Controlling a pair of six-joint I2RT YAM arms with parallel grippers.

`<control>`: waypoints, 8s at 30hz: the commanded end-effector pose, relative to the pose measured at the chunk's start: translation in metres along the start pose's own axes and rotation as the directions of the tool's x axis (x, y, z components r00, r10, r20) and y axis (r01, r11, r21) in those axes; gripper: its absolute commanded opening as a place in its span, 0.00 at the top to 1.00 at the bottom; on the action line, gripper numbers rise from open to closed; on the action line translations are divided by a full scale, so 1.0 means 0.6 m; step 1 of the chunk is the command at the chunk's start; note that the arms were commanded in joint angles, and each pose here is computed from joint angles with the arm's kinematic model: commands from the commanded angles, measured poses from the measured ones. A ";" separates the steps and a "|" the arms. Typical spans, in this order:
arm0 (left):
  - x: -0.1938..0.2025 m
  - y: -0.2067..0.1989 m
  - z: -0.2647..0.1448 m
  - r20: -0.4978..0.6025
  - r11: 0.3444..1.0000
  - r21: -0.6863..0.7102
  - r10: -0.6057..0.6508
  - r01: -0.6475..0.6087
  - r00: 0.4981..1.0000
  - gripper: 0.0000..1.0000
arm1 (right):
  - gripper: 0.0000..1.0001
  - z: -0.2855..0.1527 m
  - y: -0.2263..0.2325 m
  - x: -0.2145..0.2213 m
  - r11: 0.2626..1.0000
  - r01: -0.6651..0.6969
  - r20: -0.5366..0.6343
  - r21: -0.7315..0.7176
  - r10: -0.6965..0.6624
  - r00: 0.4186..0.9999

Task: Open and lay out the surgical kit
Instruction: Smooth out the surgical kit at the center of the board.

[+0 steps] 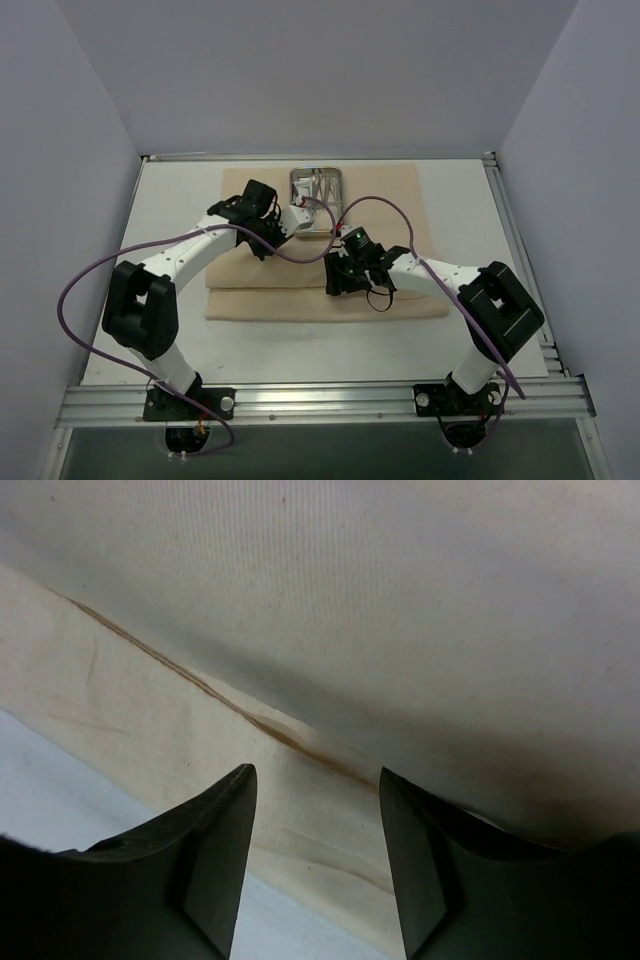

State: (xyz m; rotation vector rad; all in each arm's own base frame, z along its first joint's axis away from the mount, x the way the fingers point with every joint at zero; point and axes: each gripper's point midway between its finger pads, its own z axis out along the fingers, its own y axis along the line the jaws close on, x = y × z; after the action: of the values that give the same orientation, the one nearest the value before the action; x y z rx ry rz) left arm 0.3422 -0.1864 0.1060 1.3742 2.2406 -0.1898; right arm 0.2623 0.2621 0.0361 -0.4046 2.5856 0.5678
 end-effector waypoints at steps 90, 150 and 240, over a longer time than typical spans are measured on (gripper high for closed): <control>0.130 -0.226 -0.104 -0.105 0.812 0.546 0.312 -0.208 0.944 0.44 | 0.80 -0.214 -0.065 -0.082 0.963 -0.182 0.285 0.197 0.121 0.951; 0.280 -0.206 -0.182 -0.253 0.763 0.643 0.132 0.064 0.958 0.89 | 0.76 -0.058 0.153 -0.159 0.959 0.175 0.241 -0.223 -0.120 0.963; 0.266 -0.204 -0.068 -0.358 0.915 0.295 0.374 -0.276 0.856 0.31 | 1.00 -0.178 -0.297 0.184 0.585 -0.575 -0.048 0.573 0.724 0.688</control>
State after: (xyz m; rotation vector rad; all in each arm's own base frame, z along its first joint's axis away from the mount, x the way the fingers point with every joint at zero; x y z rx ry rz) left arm 0.1505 -0.0832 0.0278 2.0790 2.4693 -0.0507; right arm 0.1972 0.0402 0.0042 0.7343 2.9787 -0.0052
